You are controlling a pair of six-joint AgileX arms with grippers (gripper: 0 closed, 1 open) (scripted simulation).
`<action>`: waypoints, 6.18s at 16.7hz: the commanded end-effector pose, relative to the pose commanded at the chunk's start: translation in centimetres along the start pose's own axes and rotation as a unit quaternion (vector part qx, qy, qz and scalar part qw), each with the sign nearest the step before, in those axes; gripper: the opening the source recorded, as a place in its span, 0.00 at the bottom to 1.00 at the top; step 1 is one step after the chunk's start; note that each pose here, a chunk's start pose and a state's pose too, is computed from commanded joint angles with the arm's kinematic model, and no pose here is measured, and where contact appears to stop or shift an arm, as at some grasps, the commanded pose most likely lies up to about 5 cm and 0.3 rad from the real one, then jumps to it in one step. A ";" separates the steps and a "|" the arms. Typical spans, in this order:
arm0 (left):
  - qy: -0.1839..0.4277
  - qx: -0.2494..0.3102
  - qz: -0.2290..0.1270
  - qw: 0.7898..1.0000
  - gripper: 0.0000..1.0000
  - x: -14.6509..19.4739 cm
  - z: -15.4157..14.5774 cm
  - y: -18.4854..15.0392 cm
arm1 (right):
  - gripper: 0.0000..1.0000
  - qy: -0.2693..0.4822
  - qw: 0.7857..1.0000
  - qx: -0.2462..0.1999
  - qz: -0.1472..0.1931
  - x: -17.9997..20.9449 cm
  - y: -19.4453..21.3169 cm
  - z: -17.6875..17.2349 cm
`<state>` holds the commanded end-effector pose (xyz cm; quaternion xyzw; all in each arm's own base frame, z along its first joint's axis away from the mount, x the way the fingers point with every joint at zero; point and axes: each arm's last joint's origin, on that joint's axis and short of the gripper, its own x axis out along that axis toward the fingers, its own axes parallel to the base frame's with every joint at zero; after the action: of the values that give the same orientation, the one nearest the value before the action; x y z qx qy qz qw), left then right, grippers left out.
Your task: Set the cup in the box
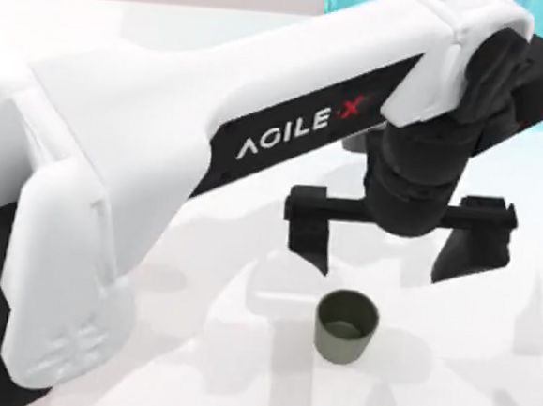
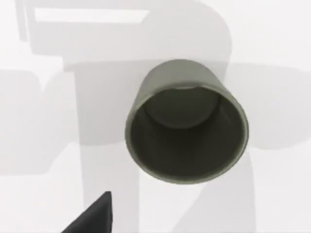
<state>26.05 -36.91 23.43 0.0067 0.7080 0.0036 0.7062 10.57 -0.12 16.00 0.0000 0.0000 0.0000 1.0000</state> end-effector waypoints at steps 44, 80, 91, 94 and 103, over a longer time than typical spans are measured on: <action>-0.001 0.008 -0.006 1.000 0.00 9.6 -0.6 -0.8 | 1.00 0.000 1.000 0.000 0.000 0.0 0.0 0.0; -0.004 0.008 -0.030 0.999 0.00 2.0 5.9 44.6 | 1.00 0.000 1.000 0.000 0.000 0.0 0.0 0.0; -0.004 0.008 -0.031 0.999 0.45 2.4 5.8 44.6 | 1.00 0.000 1.000 0.000 0.000 0.0 0.0 0.0; -0.004 0.008 -0.031 0.999 0.68 2.4 5.8 44.6 | 1.00 0.000 1.000 0.000 0.000 0.0 0.0 0.0; -0.004 0.008 -0.031 0.999 1.00 2.4 5.8 44.6 | 1.00 0.000 1.000 0.000 0.000 0.0 0.0 0.0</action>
<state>32.08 7.73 21.67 -0.0095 0.7054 -0.0237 0.7084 10.57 -0.12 16.00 0.0000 0.0000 0.0000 1.0000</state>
